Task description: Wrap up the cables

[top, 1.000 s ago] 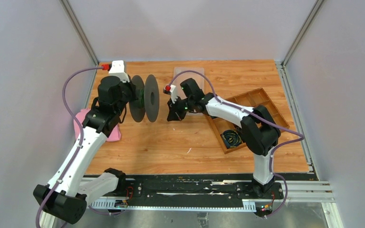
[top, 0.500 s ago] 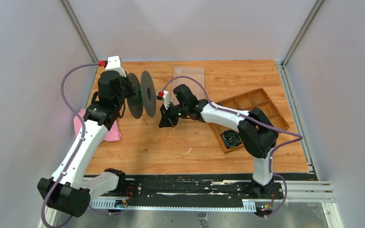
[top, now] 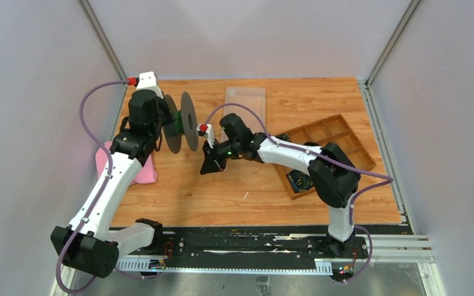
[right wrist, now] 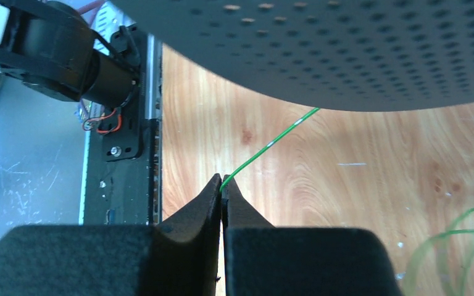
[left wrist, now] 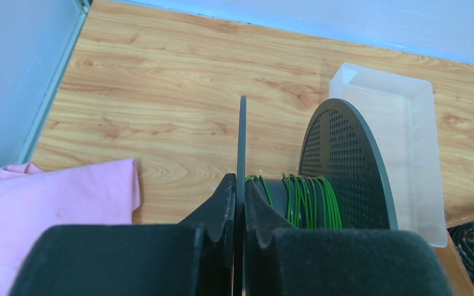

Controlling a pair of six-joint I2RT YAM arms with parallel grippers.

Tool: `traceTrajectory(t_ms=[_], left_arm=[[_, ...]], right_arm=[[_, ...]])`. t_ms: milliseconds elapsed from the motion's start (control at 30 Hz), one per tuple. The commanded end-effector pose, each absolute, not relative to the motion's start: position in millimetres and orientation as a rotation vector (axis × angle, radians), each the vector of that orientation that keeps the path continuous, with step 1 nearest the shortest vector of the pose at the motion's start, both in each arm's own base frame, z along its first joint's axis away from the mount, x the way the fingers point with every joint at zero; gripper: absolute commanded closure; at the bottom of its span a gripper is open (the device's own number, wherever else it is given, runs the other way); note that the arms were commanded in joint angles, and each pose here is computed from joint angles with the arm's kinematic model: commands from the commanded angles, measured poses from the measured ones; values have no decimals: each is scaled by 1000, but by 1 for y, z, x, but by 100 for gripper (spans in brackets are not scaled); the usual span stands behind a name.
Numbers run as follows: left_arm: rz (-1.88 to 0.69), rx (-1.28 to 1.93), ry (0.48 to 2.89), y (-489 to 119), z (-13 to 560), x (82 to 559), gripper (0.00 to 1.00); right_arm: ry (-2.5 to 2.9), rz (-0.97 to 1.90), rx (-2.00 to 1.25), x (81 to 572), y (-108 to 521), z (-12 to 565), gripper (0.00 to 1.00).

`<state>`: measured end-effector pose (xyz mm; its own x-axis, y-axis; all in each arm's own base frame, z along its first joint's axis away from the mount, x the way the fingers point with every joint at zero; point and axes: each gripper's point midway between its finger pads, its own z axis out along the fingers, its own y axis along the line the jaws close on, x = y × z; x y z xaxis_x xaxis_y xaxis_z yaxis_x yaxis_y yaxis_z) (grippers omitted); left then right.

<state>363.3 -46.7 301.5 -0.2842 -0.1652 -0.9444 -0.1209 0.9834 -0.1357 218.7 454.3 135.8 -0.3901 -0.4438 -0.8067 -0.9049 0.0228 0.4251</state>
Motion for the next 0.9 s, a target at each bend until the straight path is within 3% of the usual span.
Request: traceTrajectory(t_ms=[0,533,867], left_arm=[[-2,-300,1637,-25,364,377,100],[26,-235,1664,-30,333,374,100],[85,-103,1682,-45,313,363,100]], right_arm=[[1856,1483,-1487,166,452,150,99],[1765,1531,-1550,159,460,220,99],[1738,1367,-1509,188,466,273,99]])
